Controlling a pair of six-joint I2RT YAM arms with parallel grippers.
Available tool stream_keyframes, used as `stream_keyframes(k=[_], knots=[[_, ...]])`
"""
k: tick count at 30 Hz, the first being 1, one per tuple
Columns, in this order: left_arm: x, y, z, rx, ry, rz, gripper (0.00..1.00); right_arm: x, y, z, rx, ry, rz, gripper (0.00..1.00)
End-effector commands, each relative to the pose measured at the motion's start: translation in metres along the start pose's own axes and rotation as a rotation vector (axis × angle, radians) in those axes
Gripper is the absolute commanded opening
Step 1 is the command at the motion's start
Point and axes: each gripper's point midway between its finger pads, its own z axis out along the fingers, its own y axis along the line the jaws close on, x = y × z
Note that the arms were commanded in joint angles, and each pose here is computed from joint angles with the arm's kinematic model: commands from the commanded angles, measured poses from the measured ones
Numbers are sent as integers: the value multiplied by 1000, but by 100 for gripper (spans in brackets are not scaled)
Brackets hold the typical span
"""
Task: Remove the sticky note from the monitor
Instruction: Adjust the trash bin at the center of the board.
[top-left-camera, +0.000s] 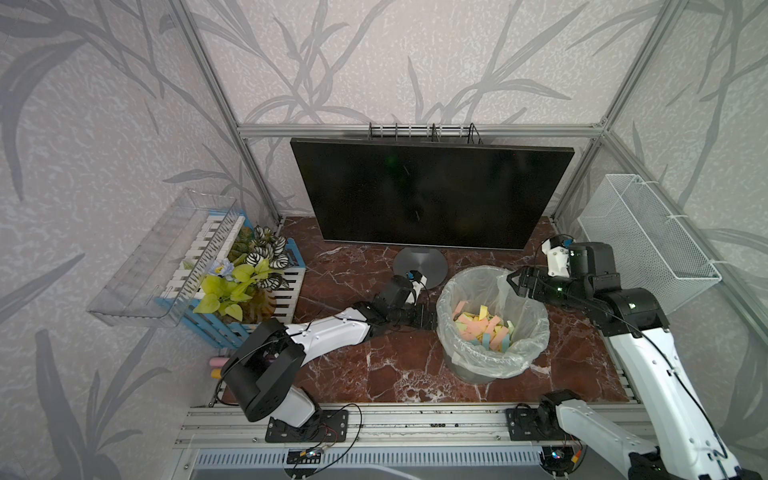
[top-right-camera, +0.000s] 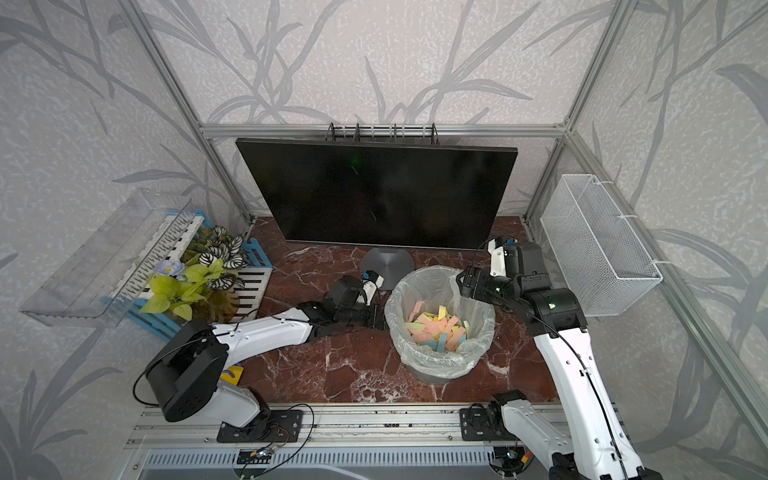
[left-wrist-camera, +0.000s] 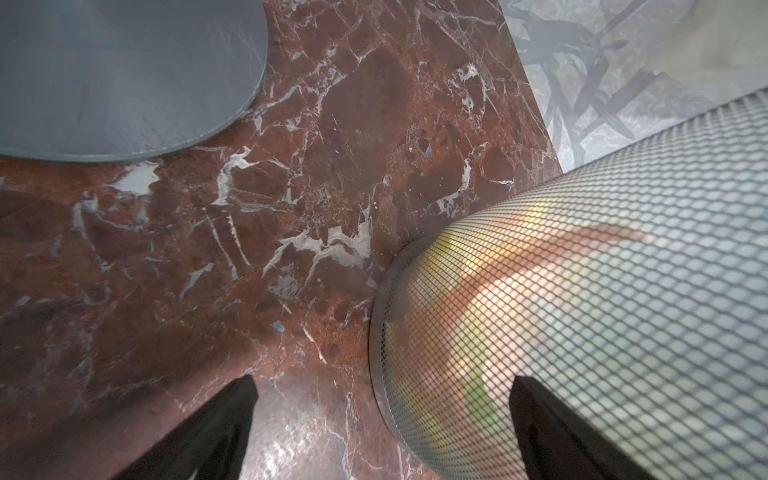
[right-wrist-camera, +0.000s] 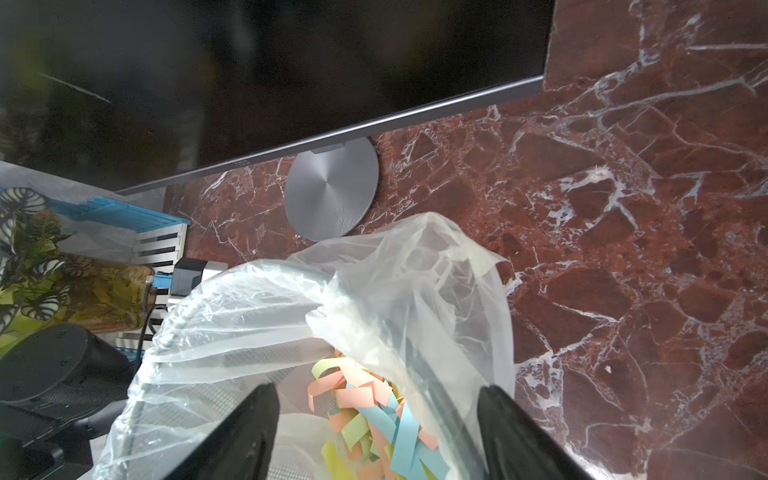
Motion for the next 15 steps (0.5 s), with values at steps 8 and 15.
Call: stream_keyframes(k=[8, 15], knots=[[-20, -43, 19, 109, -19, 75, 100, 18, -3, -4, -13, 50, 35, 80], [-37, 12, -10, -108, -87, -16, 100, 17, 1, 1, -37, 54, 44, 80]])
